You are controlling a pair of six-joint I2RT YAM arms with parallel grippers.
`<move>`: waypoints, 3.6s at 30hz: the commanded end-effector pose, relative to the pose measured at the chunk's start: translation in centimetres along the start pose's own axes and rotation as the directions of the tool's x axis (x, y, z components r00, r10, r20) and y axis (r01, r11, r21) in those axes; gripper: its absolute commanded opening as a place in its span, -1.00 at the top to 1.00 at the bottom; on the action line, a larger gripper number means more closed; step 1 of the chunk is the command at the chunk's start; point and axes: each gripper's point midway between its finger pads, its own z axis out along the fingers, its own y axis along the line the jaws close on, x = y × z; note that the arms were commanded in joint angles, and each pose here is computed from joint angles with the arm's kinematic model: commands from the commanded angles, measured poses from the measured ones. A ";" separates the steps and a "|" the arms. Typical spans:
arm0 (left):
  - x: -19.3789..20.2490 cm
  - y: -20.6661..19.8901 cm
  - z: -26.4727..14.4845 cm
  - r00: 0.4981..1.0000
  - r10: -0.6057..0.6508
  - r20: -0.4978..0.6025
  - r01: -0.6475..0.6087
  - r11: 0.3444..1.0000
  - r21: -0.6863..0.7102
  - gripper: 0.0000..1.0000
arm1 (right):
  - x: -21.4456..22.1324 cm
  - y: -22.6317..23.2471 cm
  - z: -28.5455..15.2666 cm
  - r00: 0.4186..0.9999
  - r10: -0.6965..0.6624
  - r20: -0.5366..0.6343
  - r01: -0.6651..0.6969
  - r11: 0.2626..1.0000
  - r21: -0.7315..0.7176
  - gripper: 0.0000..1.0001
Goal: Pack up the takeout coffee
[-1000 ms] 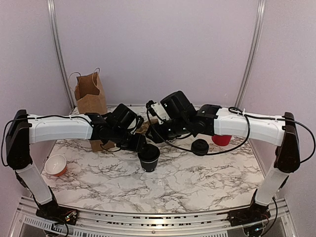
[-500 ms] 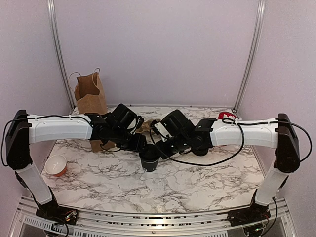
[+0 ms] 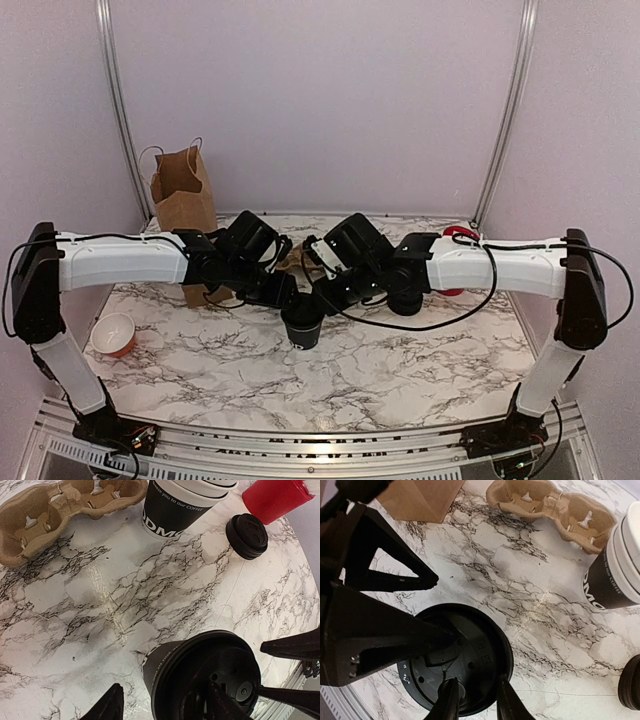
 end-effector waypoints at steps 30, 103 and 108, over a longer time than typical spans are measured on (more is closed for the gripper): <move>0.7 1.0 0.1 1.000 -0.009 -0.020 0.008 1.000 -0.027 -0.13 | -0.2 0.9 -0.9 1.000 -0.017 0.022 0.018 0.999 -0.038 0.61; 2.4 -1.3 -5.2 0.983 -0.101 0.154 0.068 0.976 0.205 0.55 | -2.6 3.6 1.9 0.998 -0.062 0.023 0.064 0.994 -0.085 0.51; 8.8 0.3 0.3 0.996 -0.090 0.005 0.088 0.985 0.151 0.61 | -0.2 3.2 3.5 0.998 -0.053 -0.045 0.049 0.995 -0.085 0.52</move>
